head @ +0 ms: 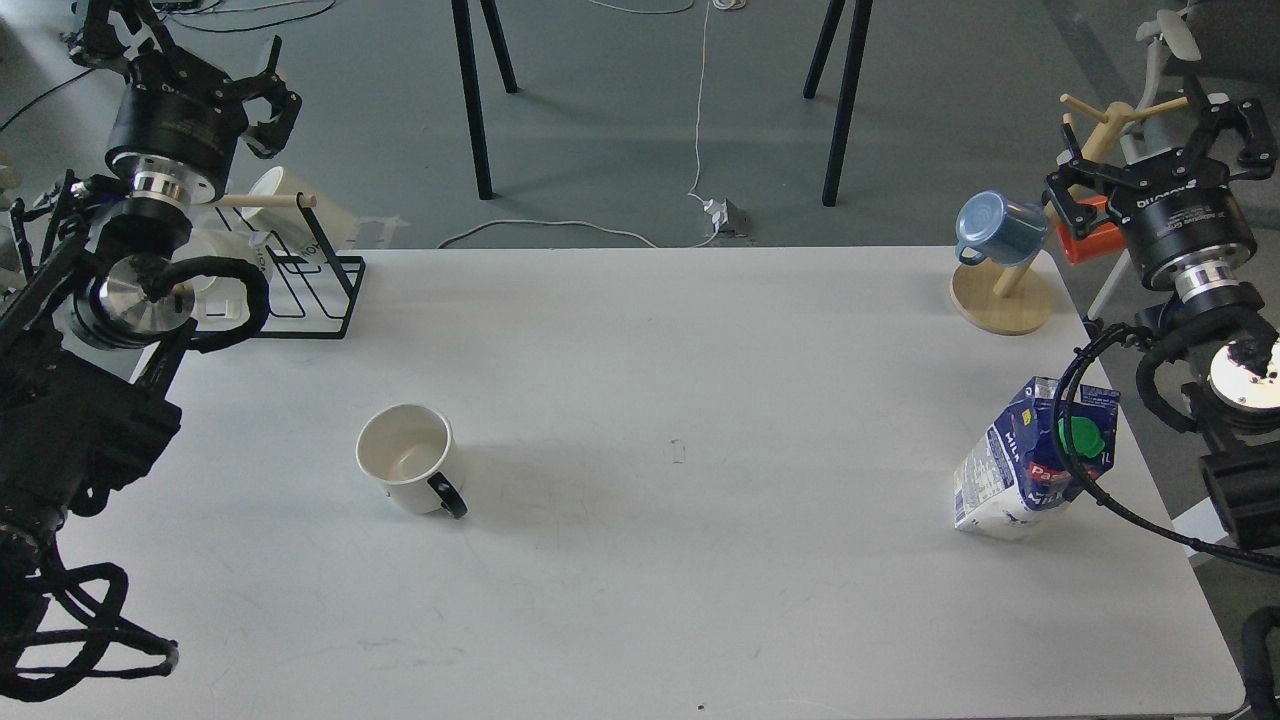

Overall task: Place cup and milk with both arms
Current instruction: 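Lower the left gripper from the raised pose toward the white mug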

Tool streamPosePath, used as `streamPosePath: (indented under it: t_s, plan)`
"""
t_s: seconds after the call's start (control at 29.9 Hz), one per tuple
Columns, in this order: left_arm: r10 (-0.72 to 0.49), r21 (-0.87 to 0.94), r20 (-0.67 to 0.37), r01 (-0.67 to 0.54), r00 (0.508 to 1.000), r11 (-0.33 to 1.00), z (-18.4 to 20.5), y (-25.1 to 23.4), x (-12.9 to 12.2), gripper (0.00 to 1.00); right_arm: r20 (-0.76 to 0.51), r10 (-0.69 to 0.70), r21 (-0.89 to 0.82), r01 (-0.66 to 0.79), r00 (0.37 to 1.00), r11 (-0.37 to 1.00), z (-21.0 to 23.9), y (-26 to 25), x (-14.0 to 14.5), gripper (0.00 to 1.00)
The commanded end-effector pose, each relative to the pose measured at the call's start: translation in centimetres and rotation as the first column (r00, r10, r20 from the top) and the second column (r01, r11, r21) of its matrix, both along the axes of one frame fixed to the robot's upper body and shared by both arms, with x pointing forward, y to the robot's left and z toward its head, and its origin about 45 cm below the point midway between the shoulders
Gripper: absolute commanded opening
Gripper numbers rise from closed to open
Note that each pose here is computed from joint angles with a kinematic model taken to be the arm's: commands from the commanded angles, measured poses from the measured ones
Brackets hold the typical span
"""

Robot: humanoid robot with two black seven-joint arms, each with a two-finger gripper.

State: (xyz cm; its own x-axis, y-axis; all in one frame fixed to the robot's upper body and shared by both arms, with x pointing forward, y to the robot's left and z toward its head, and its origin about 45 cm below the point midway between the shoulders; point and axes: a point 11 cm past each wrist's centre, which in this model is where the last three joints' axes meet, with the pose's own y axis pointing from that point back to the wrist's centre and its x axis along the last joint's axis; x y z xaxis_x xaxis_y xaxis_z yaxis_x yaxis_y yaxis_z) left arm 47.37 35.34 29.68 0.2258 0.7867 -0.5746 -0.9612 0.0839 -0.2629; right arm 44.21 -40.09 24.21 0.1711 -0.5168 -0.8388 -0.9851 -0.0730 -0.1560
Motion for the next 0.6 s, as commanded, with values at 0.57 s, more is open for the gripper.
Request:
streamPosePath:
  t_s: [0.57]
  plan:
    - [-0.004, 0.087, 0.001, 0.004, 1.0, 0.996, 0.9, 1.6, -0.2, 0.99, 0.057, 0.081, 0.008, -0.082, 0.995, 0.997, 1.4, 2.3, -0.9, 0.99]
